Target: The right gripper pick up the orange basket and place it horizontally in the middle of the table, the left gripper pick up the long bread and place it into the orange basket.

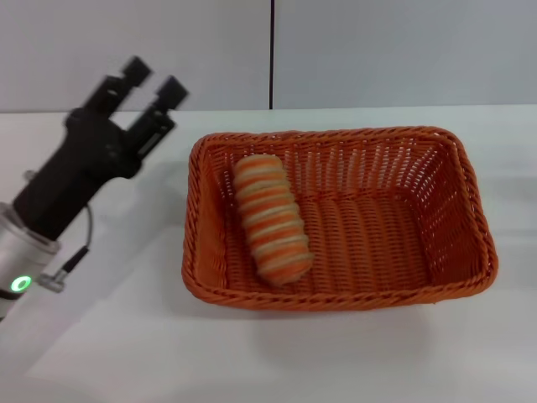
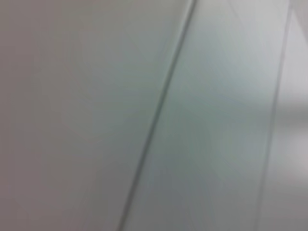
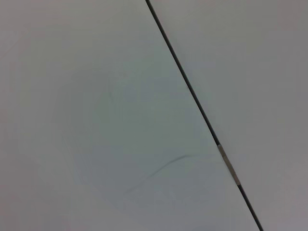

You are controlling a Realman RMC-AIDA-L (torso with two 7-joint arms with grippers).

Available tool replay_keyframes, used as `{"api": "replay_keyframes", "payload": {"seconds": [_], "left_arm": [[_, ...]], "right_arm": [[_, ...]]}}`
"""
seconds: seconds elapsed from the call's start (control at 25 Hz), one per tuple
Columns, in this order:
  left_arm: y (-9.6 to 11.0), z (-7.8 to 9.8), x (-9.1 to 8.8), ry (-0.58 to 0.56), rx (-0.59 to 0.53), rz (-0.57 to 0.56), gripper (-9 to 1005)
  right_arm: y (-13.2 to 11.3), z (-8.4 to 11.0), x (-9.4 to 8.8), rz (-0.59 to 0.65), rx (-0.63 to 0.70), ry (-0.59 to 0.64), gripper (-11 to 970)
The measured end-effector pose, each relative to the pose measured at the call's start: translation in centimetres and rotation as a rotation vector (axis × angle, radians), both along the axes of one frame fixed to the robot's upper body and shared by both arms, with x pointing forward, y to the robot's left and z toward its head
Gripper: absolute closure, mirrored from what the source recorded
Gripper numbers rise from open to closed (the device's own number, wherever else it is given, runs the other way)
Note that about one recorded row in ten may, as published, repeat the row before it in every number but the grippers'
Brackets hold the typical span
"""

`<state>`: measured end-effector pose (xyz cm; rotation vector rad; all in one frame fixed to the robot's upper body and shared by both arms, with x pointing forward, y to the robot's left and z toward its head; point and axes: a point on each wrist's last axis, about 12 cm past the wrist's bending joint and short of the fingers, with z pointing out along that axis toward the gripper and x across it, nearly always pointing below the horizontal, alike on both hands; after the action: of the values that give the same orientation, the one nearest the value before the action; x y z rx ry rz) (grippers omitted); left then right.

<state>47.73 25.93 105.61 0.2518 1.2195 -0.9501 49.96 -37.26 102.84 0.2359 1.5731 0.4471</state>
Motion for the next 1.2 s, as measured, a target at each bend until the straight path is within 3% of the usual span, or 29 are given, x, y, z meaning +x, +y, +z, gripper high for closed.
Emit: {"api": "replay_keyframes", "payload": {"seconds": [0.2,0.28,0.52,0.76,0.84,1.08,1.2], "left_arm": [[2.3,-0.4,-0.9,0.0,-0.021,0.159,279],[4.0,-0.8,-1.9,-0.013,-0.016,0.289,238],[6.2,-1.3,-3.9,-0.03,-0.005,0.484,152],[7.6,-1.9,-5.9,-0.041,0.023,0.645,169],[8.0,-2.0,-6.3,-0.038,0.023,0.679,337],[8.6,-2.1,-6.8,-0.027,0.012,0.733,584],[8.6,-2.1,-6.8,-0.027,0.012,0.734,650]], "right_arm": [[-0.2,0.1,0.1,-0.017,0.01,-0.011,526],[-0.4,0.2,0.0,-0.039,0.026,-0.019,526],[-0.8,0.3,-0.2,-0.083,0.055,-0.037,526],[-0.5,0.2,-0.1,-0.084,0.074,-0.037,526],[-0.5,0.2,0.0,-0.083,0.075,-0.038,526],[-0.4,0.1,-0.2,-0.084,0.081,-0.034,526],[-0.4,0.0,-0.3,-0.085,0.084,-0.031,526]]}}
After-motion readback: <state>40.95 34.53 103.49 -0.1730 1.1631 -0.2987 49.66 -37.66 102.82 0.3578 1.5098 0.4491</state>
